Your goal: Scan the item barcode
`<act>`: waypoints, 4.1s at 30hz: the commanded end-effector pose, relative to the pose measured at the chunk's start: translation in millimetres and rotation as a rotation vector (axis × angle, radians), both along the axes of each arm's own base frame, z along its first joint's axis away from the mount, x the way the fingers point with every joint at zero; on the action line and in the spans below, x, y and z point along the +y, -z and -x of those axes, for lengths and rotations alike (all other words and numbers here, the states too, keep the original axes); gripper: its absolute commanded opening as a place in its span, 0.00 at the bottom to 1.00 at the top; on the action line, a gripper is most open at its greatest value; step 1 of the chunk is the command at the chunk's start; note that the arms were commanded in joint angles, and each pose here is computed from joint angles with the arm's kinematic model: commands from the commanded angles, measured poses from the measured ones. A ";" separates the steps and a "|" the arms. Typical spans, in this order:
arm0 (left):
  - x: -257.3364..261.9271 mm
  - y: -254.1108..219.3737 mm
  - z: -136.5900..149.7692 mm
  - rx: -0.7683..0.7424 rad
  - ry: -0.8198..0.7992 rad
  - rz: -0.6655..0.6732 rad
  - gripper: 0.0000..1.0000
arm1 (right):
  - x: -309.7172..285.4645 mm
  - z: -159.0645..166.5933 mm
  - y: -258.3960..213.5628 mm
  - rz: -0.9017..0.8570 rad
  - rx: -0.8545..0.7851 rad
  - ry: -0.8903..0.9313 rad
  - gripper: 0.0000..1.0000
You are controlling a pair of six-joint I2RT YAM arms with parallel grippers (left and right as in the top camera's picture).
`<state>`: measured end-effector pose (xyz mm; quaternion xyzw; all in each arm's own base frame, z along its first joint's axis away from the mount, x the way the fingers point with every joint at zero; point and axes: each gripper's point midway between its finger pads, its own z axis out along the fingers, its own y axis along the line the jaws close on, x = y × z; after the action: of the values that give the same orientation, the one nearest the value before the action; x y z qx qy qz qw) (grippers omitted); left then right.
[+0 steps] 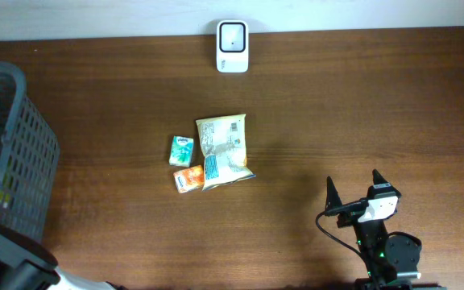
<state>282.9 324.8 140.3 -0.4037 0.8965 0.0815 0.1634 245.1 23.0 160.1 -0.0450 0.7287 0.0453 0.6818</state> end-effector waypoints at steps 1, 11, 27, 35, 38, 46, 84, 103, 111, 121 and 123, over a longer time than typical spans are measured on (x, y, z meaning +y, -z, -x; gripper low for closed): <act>5.0 -8.0 -1.9 0.090 0.315 -0.110 0.99 | 1.3 0.2 2.4 -0.003 0.005 -0.005 0.99; 16.7 51.9 37.8 0.183 0.444 -0.101 0.68 | 1.3 0.2 2.4 -0.003 0.004 -0.005 0.99; 7.9 101.4 20.3 0.113 0.379 0.029 0.06 | 1.3 0.2 2.4 -0.003 0.005 -0.005 0.99; -22.3 -94.7 -76.7 -0.164 0.419 -0.282 0.00 | 1.3 0.2 2.4 -0.003 0.005 -0.005 0.99; -58.5 -196.7 -71.4 -0.366 0.352 -0.409 0.00 | 1.3 0.2 2.4 -0.003 0.005 -0.005 0.99; -298.2 -202.1 -106.5 -0.454 0.860 -0.211 0.00 | 1.3 0.2 2.4 -0.003 0.004 -0.005 0.99; -446.3 -133.0 -156.7 -0.341 1.021 -0.131 0.99 | 1.3 0.2 2.4 -0.003 0.004 -0.005 0.99; -364.0 -122.7 -158.7 -0.237 0.933 -0.181 0.99 | 1.3 0.2 2.4 -0.003 0.005 -0.005 0.99; -366.8 -143.4 -154.4 -0.312 0.949 -0.118 0.99 | 1.3 0.2 1.7 -0.003 0.002 -0.005 0.99; -326.4 -152.2 -144.4 -0.318 0.865 -0.102 0.99 | 33.3 9.5 -20.7 -0.084 -0.019 -0.193 0.99; -326.4 -152.2 -144.4 -0.318 0.865 -0.102 0.99 | 35.3 9.1 -33.2 -0.085 -0.004 -0.205 0.99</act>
<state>430.5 -1.1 274.3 0.0007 0.9487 -0.0101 0.3161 238.9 50.5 170.3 -0.0789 0.7248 0.1252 0.6728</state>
